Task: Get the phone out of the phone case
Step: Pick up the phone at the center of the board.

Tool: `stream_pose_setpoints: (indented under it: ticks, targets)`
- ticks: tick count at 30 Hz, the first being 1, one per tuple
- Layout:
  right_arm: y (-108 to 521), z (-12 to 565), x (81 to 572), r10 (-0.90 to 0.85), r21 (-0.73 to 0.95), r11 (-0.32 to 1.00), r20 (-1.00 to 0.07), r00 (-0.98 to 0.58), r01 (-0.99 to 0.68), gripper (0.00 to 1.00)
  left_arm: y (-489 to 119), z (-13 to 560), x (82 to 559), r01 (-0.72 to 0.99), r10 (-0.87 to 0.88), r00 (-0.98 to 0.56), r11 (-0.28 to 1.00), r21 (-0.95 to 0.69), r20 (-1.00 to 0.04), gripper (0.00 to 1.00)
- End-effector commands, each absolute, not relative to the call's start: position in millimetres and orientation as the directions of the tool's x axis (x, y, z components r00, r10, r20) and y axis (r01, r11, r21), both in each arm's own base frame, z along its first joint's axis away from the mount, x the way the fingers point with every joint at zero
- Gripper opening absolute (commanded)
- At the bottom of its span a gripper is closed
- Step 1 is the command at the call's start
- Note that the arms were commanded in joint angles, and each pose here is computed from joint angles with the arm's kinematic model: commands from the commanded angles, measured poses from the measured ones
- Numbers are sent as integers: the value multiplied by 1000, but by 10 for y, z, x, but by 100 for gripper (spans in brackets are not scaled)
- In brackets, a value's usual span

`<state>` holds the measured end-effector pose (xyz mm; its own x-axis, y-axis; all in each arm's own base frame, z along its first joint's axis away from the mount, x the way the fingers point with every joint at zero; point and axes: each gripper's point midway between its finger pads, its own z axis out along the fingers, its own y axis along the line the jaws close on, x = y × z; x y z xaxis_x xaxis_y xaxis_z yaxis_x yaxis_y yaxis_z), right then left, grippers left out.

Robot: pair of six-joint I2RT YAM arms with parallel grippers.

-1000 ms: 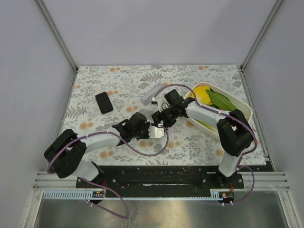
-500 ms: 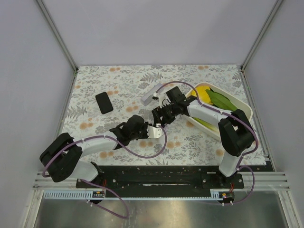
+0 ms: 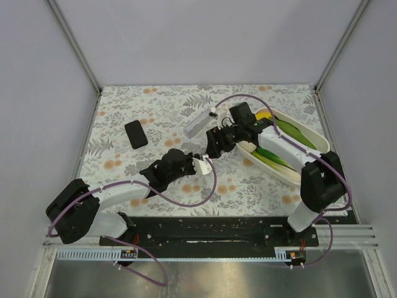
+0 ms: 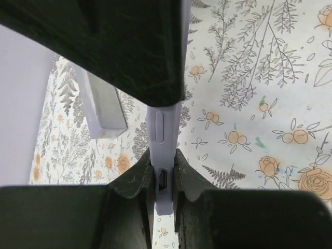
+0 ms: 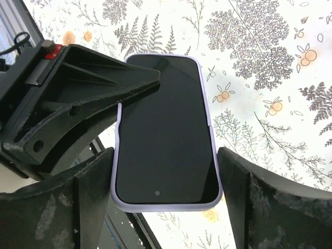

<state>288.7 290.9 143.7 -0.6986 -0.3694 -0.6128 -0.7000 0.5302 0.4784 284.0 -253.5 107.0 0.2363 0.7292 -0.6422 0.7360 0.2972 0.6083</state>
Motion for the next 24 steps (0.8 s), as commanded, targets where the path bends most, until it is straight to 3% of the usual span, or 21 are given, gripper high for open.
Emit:
stream_pose_setpoints:
  ticks: [1, 4, 5, 6, 17, 24]
  targets:
    - [2532, 1794, 3052, -259, 471, 654, -596, -760, -592, 86, -2018, 1073, 3015, 615, 820, 95, 398, 680, -565, 0]
    - [2531, 1886, 3016, -262, 478, 639, -602, -754, -603, 90, -1995, 1069, 3041, 603, 827, 96, 395, 693, -554, 0]
    - [2529, 1903, 3000, -263, 481, 634, -602, -754, -606, 98, -2003, 1046, 3034, 607, 830, 97, 388, 693, -550, 0]
    - [2528, 1935, 2988, -261, 482, 630, -607, -751, -609, 99, -1995, 1032, 3037, 606, 833, 94, 387, 695, -546, 0]
    - [2438, 2082, 3147, -157, 498, 712, -574, -804, -495, 98, -1941, 1350, 3143, 470, 825, 97, 455, 756, -556, 0]
    - [2729, 2182, 3189, -65, 677, 613, -470, -880, -407, 96, -2049, 1863, 3108, 225, 866, 196, 416, 881, -460, 0]
